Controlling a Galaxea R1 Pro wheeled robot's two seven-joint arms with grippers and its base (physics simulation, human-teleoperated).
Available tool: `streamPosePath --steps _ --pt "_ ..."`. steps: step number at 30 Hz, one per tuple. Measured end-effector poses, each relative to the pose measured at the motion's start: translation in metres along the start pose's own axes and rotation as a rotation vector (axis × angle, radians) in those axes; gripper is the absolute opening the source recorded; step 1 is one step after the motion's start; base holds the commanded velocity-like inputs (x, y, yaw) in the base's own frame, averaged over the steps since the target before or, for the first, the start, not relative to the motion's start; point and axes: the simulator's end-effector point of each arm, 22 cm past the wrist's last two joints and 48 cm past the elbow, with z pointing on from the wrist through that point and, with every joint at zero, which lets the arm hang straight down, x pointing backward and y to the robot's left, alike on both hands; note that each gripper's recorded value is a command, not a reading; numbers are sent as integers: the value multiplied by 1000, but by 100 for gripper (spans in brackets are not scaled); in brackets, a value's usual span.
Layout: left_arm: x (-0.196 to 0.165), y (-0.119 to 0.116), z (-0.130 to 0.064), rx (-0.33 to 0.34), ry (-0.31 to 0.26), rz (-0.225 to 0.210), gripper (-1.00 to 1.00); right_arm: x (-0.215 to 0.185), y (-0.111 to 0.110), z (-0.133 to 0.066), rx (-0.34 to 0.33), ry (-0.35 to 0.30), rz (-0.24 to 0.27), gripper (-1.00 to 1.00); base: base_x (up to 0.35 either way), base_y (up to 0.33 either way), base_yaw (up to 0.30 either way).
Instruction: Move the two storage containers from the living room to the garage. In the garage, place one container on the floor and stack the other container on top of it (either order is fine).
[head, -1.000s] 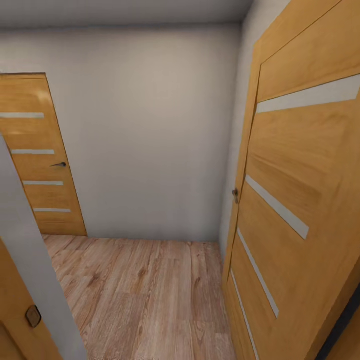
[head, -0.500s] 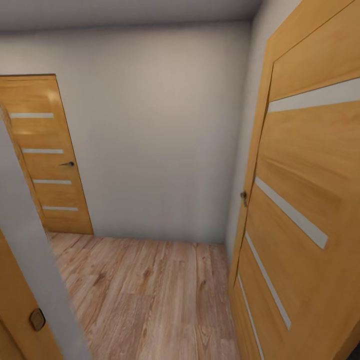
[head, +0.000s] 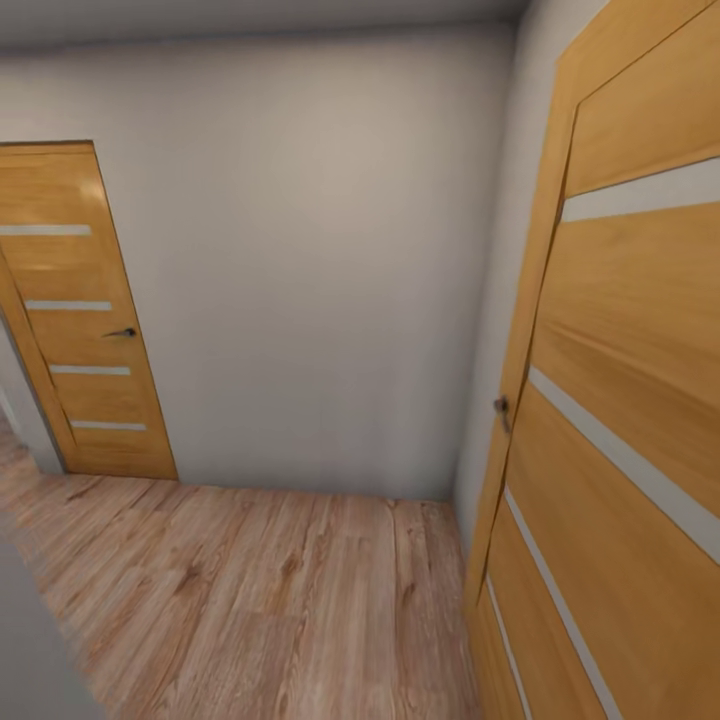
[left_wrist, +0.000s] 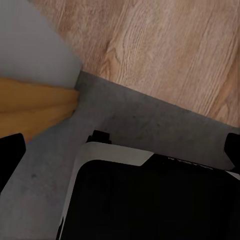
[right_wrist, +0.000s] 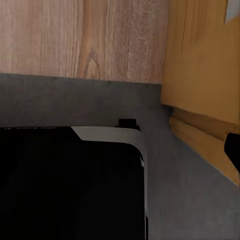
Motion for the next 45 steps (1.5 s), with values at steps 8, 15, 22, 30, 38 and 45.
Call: streamPosePath --steps 8,15,22,30,38,45 --pt "0 0 0 0 -1 0 100 -1 -1 0 1 -2 0 100 288 0 0" --pt "-2 0 0 -1 -6 0 100 0 -2 0 2 -1 -1 100 58 0 0" --pt "-1 1 0 -1 -5 0 100 0 -2 0 3 -1 -1 100 123 0 0" --pt "0 1 0 -2 0 0 100 -1 -2 0 3 -3 -1 100 310 0 0" --pt "0 1 0 -2 0 0 100 0 -2 0 3 0 -3 100 321 0 0" --pt "0 1 0 -1 0 0 100 0 3 0 -3 2 -1 100 321 0 0"
